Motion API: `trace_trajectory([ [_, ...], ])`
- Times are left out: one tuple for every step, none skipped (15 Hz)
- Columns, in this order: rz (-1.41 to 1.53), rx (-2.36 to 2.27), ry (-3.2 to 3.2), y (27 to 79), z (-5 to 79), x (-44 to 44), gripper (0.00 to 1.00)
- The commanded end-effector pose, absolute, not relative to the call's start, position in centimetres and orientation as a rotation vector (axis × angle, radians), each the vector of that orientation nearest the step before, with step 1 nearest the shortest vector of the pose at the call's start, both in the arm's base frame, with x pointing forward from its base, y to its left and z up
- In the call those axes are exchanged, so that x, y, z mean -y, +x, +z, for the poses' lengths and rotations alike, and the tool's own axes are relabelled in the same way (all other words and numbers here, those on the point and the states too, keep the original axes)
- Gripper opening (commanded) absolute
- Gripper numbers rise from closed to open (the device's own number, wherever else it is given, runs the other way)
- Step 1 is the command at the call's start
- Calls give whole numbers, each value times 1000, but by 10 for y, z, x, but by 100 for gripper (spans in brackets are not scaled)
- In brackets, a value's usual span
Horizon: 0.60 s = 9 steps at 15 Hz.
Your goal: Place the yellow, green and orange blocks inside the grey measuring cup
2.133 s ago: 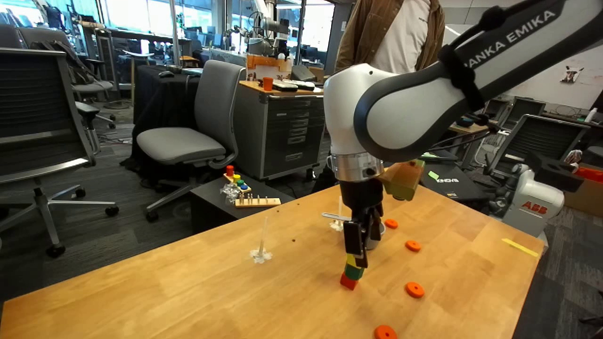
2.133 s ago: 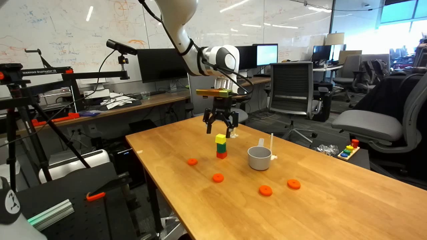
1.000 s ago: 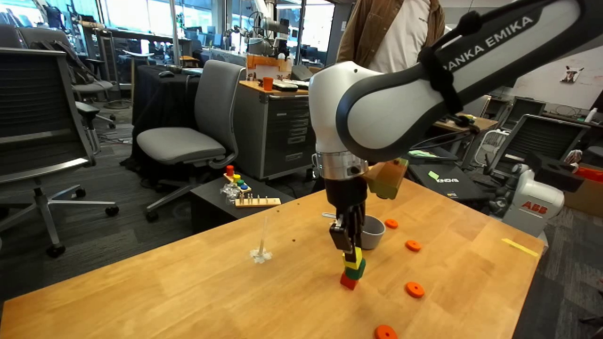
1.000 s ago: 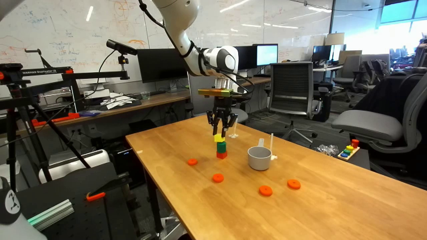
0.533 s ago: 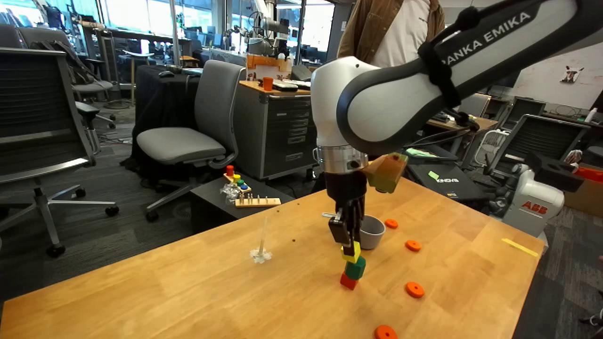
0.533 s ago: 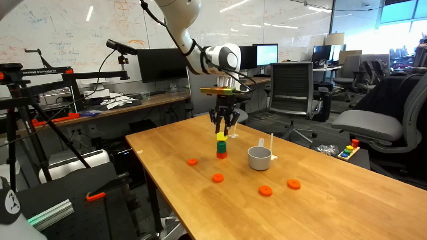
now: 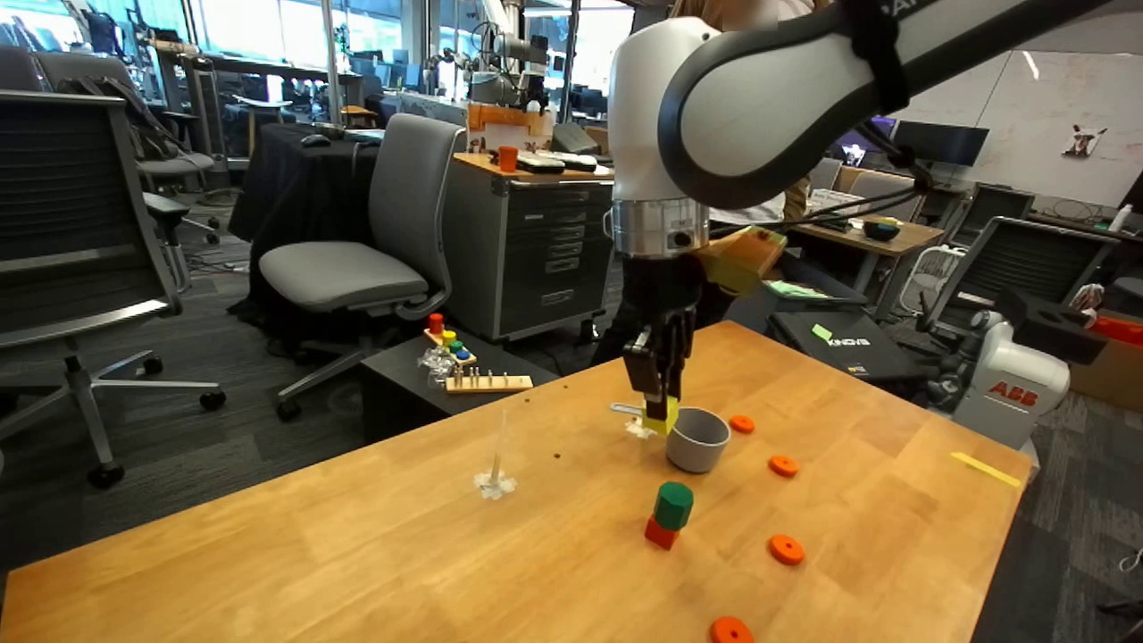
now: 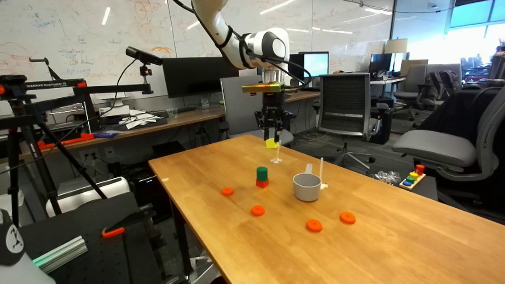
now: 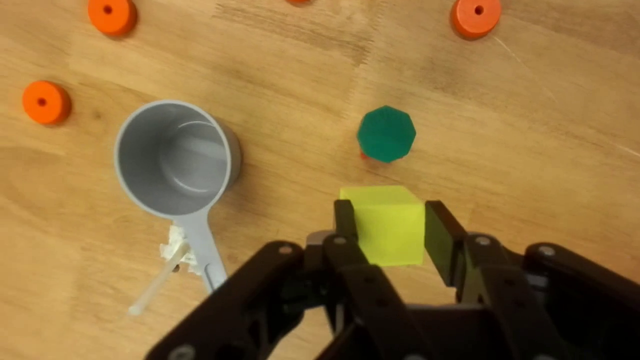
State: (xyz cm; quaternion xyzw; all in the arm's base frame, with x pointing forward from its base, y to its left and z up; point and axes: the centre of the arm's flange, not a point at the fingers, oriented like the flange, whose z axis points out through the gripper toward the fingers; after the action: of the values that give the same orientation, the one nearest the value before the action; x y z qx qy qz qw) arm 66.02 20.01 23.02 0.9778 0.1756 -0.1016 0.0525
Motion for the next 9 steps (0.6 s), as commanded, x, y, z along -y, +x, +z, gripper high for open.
trace_trajectory([
  [-262,-416,2985,650,264,-155,14],
  [-254,-385,2986,651,269,-143,14],
  [-245,-343,2995,651,274,-128,14],
  [-240,-311,3001,653,278,-116,14],
  [-240,-281,3009,652,281,-103,14],
  [-242,-256,3013,652,282,-93,14],
  [-249,-239,3021,652,279,-86,14],
  [-253,-226,3022,653,276,-81,14],
  [-262,-223,3028,654,271,-79,14],
])
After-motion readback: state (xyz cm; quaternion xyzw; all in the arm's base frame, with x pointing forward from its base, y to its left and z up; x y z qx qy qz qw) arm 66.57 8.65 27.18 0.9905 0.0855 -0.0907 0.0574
